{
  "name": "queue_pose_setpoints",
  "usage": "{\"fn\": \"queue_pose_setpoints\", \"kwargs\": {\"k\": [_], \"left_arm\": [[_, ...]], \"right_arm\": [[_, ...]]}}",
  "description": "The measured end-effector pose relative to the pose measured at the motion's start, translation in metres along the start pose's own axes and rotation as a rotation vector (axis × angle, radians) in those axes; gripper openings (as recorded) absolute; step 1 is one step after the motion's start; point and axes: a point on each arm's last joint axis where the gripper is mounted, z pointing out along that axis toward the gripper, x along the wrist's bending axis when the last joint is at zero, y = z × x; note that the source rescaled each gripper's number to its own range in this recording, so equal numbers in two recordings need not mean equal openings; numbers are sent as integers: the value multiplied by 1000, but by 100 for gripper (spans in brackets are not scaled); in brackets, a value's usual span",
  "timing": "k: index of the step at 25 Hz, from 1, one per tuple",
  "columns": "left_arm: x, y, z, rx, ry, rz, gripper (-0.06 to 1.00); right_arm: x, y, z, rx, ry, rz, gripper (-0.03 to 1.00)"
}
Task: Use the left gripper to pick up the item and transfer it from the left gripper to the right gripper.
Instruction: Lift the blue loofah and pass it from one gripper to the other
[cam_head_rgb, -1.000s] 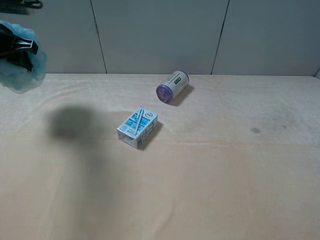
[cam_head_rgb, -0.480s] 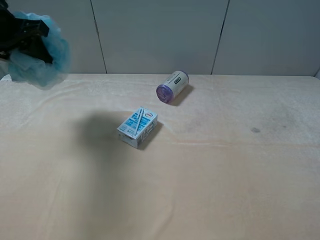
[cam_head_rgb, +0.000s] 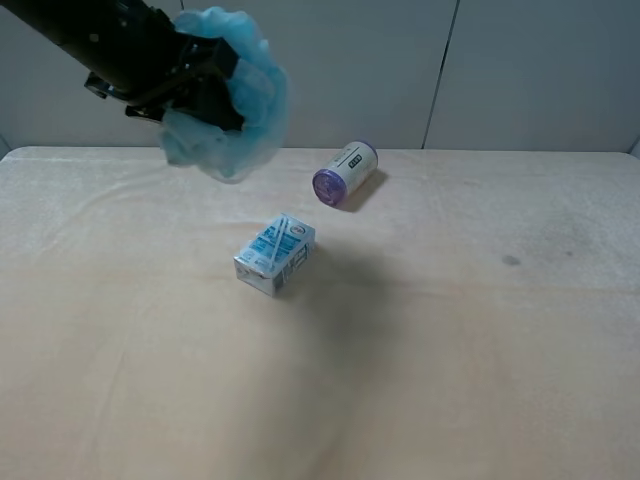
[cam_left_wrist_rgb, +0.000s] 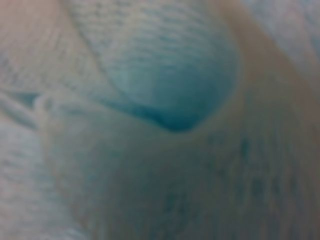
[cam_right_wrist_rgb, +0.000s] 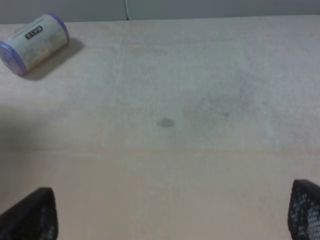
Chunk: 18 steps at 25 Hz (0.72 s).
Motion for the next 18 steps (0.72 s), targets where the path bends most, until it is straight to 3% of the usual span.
{"fn": "queue_pose_setpoints", "kwargs": {"k": [4,7,10,14,18], "left_arm": [[-35,-4,6,-10,-80,46,37],[-53,-8,11,-4,-130,55,35],[-64,-14,26,45,-175,41,34],[-74,-25,54,116,-241,51,31],[-80,-32,76,165,-335,31,29]], "right_arm": [[4,1,2,11,48,27,100],[10,9,15,93,123,50,100],[17,25,30,153,217,34,100],[29,46,52,149,393,-25,100],[40,57,72,143,516,-140,100]]}}
